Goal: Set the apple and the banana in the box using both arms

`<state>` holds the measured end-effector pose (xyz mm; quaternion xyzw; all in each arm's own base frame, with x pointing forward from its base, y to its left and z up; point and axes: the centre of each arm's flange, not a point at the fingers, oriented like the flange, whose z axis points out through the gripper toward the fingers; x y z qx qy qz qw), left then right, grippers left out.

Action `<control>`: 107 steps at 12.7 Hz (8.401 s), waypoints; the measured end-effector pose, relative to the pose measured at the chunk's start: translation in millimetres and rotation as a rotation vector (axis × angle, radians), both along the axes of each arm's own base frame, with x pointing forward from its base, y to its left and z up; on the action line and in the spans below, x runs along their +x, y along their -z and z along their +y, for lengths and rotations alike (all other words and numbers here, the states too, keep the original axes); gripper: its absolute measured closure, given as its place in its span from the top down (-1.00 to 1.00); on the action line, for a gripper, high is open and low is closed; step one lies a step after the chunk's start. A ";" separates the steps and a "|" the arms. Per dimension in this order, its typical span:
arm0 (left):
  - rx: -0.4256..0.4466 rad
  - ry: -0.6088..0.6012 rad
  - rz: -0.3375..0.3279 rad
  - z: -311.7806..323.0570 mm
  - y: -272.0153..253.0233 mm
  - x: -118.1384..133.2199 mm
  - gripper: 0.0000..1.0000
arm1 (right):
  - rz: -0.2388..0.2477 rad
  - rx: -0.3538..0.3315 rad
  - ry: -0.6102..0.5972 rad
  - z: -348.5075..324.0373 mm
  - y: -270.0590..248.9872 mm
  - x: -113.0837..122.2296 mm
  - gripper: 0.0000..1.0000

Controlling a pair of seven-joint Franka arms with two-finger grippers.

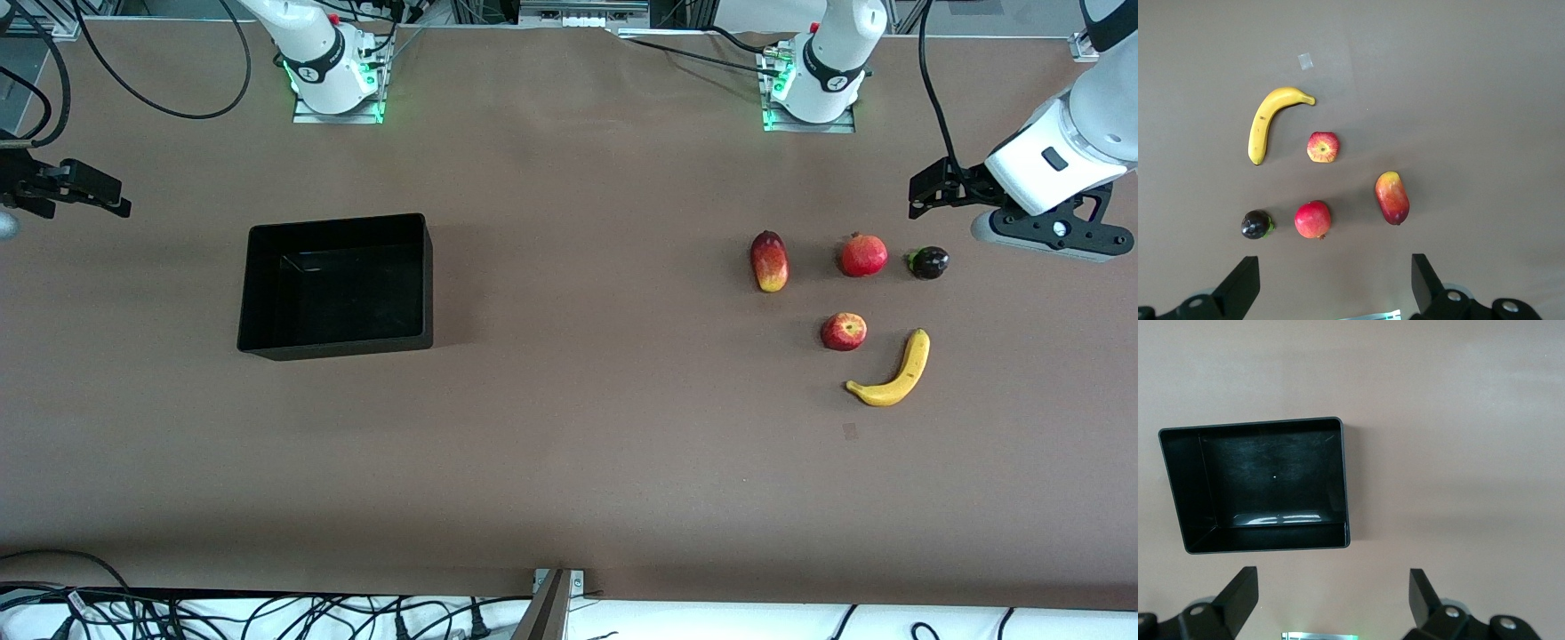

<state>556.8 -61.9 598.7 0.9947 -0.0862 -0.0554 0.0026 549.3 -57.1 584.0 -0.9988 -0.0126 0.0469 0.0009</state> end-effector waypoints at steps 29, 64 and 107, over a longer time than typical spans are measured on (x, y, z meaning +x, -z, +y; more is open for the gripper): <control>0.001 -0.004 0.007 2.3 0.8 -0.3 1.00 | 0.057 0.018 0.023 6.7 352.1 -43.5 0.87; 0.001 -0.006 0.007 3.5 0.9 0.0 1.00 | 0.013 0.046 0.010 573.0 311.7 -49.4 -0.90; -0.063 0.312 0.043 49.3 406.0 5.1 0.27 | 0.041 0.015 0.203 77.4 14.3 58.0 1.00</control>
